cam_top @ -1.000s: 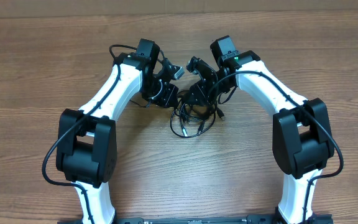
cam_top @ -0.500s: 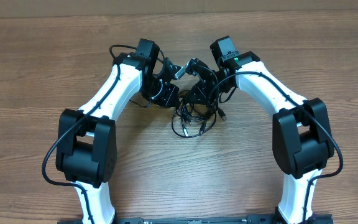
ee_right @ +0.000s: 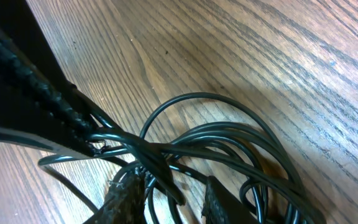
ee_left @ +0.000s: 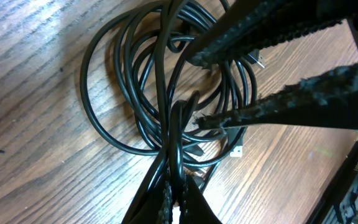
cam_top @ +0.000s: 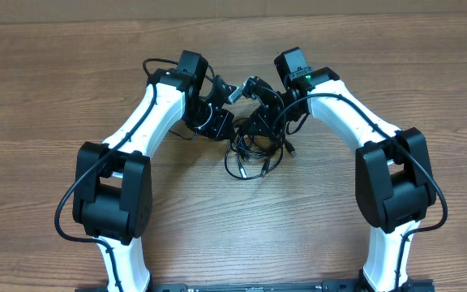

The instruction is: Untangle cables

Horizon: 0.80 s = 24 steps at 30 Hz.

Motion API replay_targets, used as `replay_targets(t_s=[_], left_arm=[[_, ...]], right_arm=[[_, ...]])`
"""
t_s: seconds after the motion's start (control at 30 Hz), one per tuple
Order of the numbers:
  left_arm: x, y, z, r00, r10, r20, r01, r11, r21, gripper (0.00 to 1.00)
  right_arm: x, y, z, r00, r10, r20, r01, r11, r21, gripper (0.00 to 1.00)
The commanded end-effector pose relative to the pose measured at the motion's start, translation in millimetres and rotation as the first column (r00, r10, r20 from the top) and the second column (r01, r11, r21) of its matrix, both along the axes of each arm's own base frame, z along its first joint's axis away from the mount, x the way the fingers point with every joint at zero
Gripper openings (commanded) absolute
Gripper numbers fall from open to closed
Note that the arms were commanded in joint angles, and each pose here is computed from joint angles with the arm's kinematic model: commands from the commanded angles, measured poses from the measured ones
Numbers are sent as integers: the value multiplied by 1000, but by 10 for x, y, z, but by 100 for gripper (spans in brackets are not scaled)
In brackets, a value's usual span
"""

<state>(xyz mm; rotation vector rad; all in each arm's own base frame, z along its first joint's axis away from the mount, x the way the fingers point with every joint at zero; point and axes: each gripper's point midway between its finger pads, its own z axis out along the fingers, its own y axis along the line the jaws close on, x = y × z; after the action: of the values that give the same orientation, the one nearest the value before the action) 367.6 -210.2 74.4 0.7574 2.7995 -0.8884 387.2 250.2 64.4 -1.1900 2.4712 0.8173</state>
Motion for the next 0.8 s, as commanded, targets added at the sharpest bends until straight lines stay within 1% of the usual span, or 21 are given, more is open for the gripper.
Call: replay_targets(t_s=[0.0, 0.13, 0.17, 0.2, 0.27, 0.3, 0.6, 0.67, 0.77], left_arm=[[-9, -20, 34, 1000, -15, 3, 15, 999, -39, 4], [-6, -17, 34, 1000, -14, 3, 14, 999, -40, 4], [-6, -17, 34, 1000, -14, 3, 14, 999, -40, 4], [-6, -17, 34, 1000, -14, 3, 14, 999, -40, 4], [-4, -15, 35, 1000, -13, 3, 13, 999, -41, 4], [-5, -16, 35, 1000, -14, 3, 14, 999, -41, 4], [14, 4, 20, 1000, -4, 7, 4, 1000, -26, 4], [43, 40, -6, 1000, 30, 0, -30, 1000, 2, 4], [135, 160, -81, 992, 122, 3, -122, 989, 87, 4]], right_arm=[[-103, 40, -77, 999, 46, 0, -46, 999, 6, 31], [-112, 42, -106, 999, 46, 1, -46, 999, 10, 29], [-111, 43, -106, 999, 46, 1, -46, 999, 11, 26], [-112, 45, -105, 999, 47, 0, -47, 999, 12, 23], [-114, 46, -103, 999, 47, -1, -47, 999, 14, 6], [-113, 45, -103, 999, 47, 0, -47, 999, 14, 4], [-101, 11, -32, 999, 36, -13, -35, 998, 47, 4], [-70, -60, -3, 1000, 7, -22, -6, 999, 48, 4], [-40, -184, 91, 997, -44, -56, 48, 996, 72, 4]])
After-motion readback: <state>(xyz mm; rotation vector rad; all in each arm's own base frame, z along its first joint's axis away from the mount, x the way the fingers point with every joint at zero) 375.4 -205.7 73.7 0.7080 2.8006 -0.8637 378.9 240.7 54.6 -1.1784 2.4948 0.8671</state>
